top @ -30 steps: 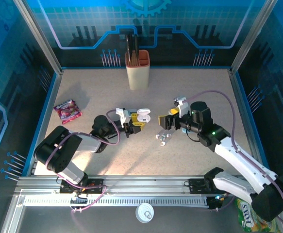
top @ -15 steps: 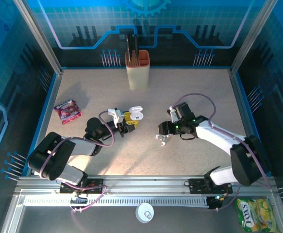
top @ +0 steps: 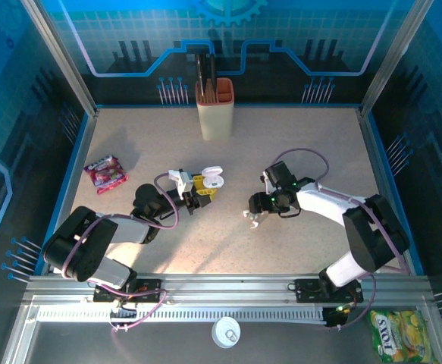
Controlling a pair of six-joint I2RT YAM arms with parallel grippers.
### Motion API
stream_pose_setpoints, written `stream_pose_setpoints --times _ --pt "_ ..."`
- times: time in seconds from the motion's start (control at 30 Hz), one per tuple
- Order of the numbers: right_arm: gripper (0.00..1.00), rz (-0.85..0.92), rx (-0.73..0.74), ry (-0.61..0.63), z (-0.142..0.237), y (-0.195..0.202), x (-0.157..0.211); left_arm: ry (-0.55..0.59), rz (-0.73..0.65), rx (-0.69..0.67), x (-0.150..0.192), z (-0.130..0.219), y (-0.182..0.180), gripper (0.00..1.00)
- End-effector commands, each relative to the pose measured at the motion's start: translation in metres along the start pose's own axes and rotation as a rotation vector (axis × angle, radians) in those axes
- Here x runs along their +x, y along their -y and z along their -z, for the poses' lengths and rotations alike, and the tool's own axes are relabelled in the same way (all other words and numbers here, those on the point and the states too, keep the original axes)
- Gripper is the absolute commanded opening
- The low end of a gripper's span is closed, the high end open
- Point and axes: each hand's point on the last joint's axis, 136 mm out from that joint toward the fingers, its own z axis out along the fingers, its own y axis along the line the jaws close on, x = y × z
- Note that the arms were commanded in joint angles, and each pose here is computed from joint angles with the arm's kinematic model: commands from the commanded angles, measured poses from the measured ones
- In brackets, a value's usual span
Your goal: Insert the wireless bluetooth earbuds into the charging case
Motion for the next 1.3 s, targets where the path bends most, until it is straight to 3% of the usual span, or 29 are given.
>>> stream_pose_setpoints --times 0.0,0.17,0.73,1.1,1.27 --pt "0.69 0.012 -0.042 0.001 -0.005 -0.004 -0.015 0.022 -0.017 0.005 -0.007 0.001 0.000 0.36" --pt "0.69 0.000 -0.063 -0.017 -0.011 -0.004 -0.021 0.024 -0.011 0.009 -0.007 0.002 0.002 0.36" --pt "0.64 -0.084 -0.137 -0.091 -0.013 0.002 0.050 0.012 0.009 0.044 -0.004 -0.003 0.003 0.36" --pt "0.63 -0.074 -0.178 -0.043 0.001 -0.012 0.055 0.004 0.018 0.050 -0.002 -0.005 0.002 0.36" --pt "0.62 -0.101 -0.170 0.023 0.010 0.001 0.038 0.002 0.023 0.051 -0.001 -0.005 0.002 0.36"
